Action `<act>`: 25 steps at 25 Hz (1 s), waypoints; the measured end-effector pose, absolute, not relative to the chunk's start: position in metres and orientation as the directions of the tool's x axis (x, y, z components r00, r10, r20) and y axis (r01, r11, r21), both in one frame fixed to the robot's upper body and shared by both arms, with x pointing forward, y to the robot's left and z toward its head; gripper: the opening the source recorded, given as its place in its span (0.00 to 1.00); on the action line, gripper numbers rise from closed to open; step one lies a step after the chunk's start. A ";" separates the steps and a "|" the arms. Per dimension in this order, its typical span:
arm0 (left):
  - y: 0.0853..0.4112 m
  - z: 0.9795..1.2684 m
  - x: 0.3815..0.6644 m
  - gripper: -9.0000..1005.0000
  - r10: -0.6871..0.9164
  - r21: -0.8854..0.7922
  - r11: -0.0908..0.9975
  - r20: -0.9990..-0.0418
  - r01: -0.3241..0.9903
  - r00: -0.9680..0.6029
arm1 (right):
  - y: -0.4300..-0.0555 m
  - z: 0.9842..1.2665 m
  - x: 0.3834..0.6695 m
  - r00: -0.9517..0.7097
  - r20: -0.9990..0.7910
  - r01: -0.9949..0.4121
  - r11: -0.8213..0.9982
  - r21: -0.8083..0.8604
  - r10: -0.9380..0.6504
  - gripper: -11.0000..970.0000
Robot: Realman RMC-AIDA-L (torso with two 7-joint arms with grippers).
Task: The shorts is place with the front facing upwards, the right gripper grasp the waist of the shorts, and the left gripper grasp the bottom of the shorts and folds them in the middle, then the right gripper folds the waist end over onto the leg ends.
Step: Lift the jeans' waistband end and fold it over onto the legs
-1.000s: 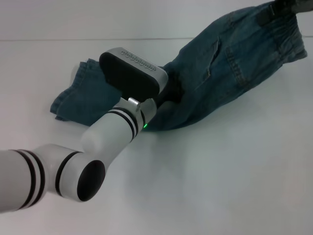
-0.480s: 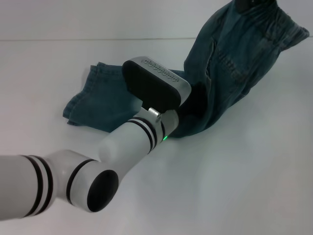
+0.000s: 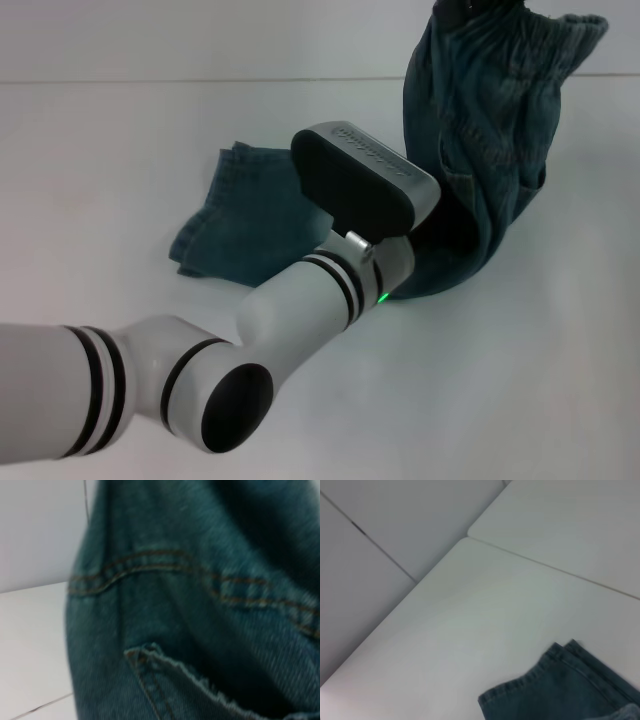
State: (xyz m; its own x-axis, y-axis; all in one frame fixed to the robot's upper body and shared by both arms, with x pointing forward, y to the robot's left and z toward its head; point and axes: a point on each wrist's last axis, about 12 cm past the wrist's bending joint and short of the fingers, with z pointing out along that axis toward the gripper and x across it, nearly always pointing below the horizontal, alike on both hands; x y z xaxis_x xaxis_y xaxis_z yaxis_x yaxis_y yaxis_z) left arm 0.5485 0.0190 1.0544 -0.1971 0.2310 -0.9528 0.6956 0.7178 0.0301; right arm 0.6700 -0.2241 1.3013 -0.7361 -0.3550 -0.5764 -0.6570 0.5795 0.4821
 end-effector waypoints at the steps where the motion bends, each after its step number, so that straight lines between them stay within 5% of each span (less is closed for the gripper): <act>1: 0.017 1.056 0.547 0.06 0.227 0.024 0.714 -0.954 0.700 -0.198 | -0.222 1.301 0.670 -0.735 -0.575 -0.659 0.577 0.482 -0.359 0.08; 12: 0.002 1.065 0.535 0.06 0.166 -0.027 0.688 -0.967 0.725 -0.194 | -0.212 1.294 0.670 -0.727 -0.567 -0.674 0.560 0.482 -0.387 0.08; 25: 0.054 1.027 0.527 0.09 0.145 -0.052 0.803 -0.949 0.593 -0.280 | -0.214 1.287 0.670 -0.728 -0.563 -0.673 0.563 0.479 -0.392 0.08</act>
State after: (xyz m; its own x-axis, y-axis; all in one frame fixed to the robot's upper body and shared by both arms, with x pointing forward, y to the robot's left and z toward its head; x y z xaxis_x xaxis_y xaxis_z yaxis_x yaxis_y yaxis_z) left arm 0.5272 0.0541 1.0274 -0.2799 0.1453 -0.9490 0.5932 0.8033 -0.0520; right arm 0.6695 -0.2143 1.2874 -0.7281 -0.3915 -0.5626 -0.6731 0.5633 0.4791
